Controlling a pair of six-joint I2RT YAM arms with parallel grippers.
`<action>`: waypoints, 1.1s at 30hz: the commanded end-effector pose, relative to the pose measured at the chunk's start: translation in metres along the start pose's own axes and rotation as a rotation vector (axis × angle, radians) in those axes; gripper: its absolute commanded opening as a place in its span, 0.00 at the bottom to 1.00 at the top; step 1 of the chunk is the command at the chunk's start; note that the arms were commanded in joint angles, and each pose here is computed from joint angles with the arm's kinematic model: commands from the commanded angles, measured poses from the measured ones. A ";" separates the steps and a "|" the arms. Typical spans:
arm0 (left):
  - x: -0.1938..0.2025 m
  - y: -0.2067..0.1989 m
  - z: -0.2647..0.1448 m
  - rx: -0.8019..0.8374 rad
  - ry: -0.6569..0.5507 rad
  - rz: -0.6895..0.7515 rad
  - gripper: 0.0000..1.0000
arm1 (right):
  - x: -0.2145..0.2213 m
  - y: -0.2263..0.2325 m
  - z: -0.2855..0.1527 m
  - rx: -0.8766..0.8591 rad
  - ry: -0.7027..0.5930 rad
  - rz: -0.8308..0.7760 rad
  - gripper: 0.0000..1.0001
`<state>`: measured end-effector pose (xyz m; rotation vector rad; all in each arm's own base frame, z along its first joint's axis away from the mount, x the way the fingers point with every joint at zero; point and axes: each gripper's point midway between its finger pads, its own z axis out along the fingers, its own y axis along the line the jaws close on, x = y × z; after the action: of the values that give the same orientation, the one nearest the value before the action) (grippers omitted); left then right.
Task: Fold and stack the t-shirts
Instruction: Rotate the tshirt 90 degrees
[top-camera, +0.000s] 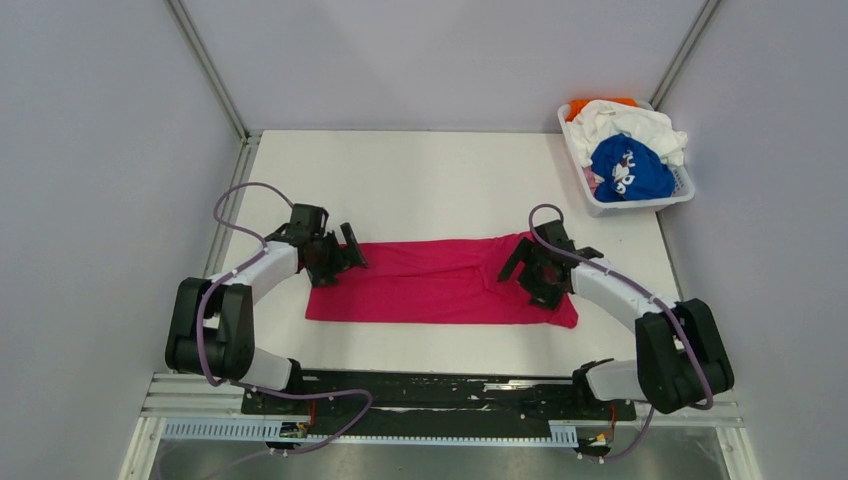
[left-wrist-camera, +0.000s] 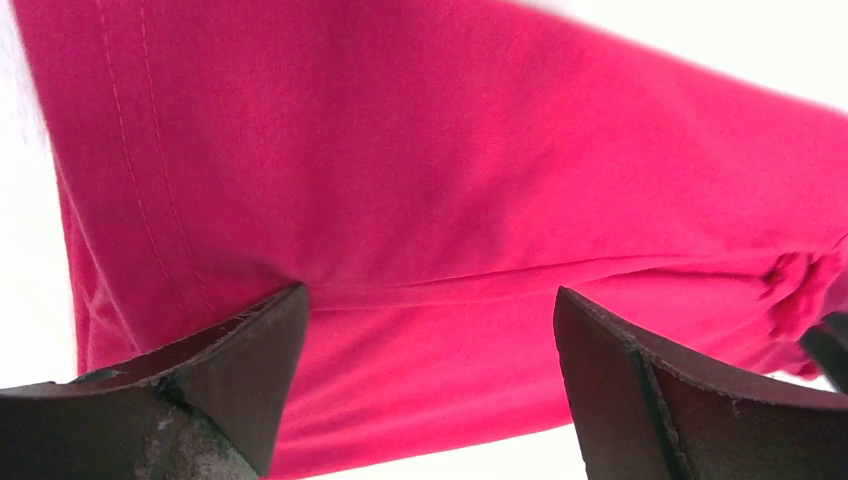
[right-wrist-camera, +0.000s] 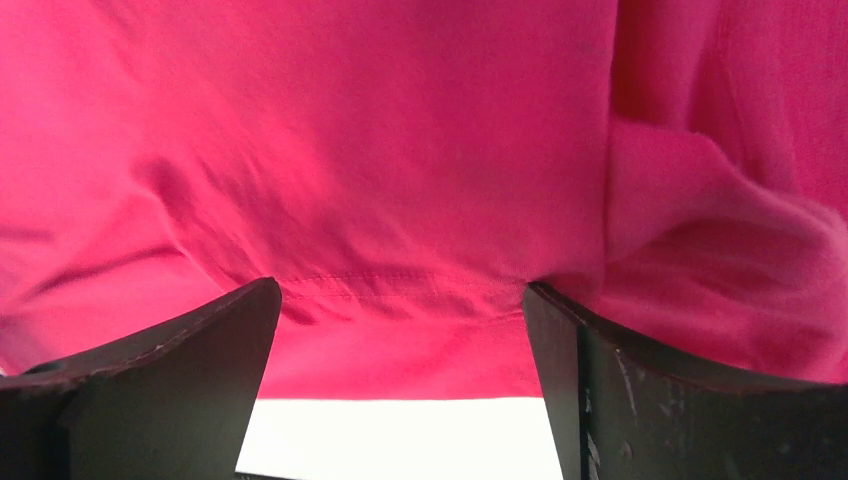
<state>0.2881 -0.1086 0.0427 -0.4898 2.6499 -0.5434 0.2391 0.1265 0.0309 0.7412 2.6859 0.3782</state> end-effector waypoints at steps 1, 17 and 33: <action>0.010 -0.001 0.006 0.064 -0.003 0.045 1.00 | -0.016 0.001 0.025 -0.010 -0.031 0.027 1.00; 0.111 -0.048 -0.016 0.323 0.081 0.014 1.00 | -0.195 0.107 0.118 -0.132 -0.164 -0.229 1.00; 0.213 -0.151 0.002 0.589 0.479 0.342 1.00 | -0.266 0.262 0.155 -0.561 -0.197 -0.405 1.00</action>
<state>0.1695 -0.3125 0.0518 0.1559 2.6131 -1.3645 0.6318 0.2152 0.0563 0.1358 2.2623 0.8360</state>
